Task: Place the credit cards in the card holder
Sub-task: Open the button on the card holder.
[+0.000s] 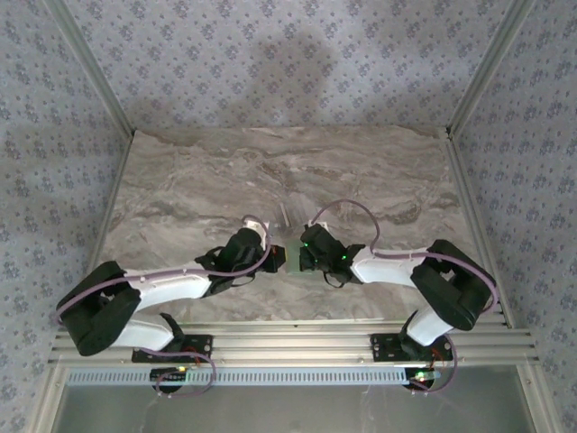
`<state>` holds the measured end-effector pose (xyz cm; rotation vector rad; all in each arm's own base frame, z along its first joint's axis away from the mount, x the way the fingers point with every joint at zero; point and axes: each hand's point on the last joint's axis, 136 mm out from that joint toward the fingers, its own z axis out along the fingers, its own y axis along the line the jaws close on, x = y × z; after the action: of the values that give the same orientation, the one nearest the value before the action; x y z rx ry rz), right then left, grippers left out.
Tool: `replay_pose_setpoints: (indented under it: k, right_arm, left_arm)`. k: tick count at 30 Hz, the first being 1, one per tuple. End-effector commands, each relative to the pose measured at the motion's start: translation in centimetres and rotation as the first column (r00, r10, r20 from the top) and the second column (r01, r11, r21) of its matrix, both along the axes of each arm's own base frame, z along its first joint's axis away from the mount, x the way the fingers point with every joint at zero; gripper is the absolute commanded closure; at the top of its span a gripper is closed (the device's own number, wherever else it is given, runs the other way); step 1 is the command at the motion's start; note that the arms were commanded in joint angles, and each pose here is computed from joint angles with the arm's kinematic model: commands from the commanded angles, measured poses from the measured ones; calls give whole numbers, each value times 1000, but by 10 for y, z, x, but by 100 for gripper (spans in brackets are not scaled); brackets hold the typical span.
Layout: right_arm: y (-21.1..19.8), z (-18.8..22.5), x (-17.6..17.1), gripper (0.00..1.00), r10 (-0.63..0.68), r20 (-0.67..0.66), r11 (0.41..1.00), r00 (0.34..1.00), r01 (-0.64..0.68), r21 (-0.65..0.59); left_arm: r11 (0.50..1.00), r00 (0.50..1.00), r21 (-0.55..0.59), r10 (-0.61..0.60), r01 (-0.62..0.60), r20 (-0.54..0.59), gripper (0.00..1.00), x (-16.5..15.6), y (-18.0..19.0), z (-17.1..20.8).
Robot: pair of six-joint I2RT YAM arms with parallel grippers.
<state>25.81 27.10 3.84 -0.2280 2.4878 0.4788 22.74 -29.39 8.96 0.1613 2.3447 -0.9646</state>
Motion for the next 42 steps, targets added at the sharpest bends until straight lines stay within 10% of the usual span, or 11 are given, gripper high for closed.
replay_pose_setpoints:
  k: [1, 15, 42]
  right_arm:
    - [1, -24, -21, 100, 53, -97, 997, 994, -58, -48]
    - [7, -25, -28, 100, 120, -102, 991, 988, -125, -50]
    - [-40, -8, -20, 100, -9, -73, 999, 997, 6, -47]
  left_arm:
    - [999, 1000, 31, -12, 13, -23, 98, 0, -5, -7]
    - [998, 995, 23, -56, 59, -85, 98, 14, -38, -41]
    - [929, 976, 362, 145, -77, -164, 100, 3, 36, -145]
